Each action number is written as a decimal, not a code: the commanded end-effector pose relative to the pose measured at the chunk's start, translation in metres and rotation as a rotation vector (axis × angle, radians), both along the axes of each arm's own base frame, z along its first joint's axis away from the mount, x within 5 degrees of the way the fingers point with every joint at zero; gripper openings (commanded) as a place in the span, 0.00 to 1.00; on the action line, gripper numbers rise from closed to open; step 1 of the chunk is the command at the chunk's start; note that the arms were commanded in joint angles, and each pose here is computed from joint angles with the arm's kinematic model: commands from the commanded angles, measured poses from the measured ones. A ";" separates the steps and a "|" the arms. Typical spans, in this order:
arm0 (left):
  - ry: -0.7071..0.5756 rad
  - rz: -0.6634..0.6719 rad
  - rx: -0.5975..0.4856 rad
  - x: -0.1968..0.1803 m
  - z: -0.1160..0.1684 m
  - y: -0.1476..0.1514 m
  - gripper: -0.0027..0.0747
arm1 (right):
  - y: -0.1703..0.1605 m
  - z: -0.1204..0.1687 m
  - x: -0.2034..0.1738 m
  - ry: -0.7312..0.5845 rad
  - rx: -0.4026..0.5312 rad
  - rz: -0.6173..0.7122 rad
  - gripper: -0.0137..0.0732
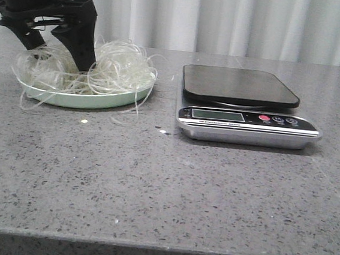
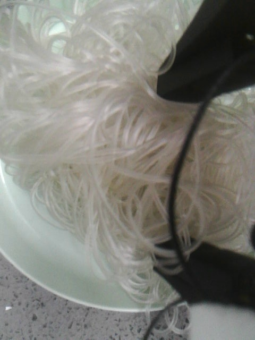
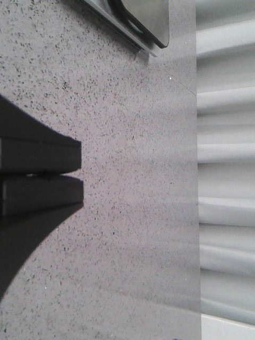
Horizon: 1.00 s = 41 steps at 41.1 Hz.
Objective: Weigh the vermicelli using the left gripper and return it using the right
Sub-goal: 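Lower the left gripper into the vermicelli and close on it, then lift the vermicelli off the plate with the left gripper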
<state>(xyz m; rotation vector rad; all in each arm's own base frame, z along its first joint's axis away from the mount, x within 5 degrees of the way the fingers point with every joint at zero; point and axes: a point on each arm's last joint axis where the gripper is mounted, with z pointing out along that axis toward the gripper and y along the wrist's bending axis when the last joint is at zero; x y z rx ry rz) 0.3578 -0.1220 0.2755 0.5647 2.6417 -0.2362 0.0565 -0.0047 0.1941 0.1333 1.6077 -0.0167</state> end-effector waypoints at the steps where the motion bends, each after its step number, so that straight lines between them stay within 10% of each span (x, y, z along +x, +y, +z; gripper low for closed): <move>1: -0.037 -0.001 -0.019 -0.002 0.014 -0.001 0.47 | -0.001 0.011 -0.002 -0.101 -0.021 -0.014 0.33; 7: -0.032 -0.001 -0.018 -0.003 0.014 -0.001 0.20 | -0.001 0.011 -0.002 -0.101 -0.021 -0.014 0.33; 21: -0.080 -0.015 -0.035 -0.001 0.048 -0.003 0.22 | -0.001 0.011 -0.002 -0.101 -0.021 -0.014 0.33; 41: -0.424 -0.029 -0.238 -0.032 0.180 -0.001 0.22 | -0.001 0.011 -0.002 -0.101 -0.021 -0.014 0.33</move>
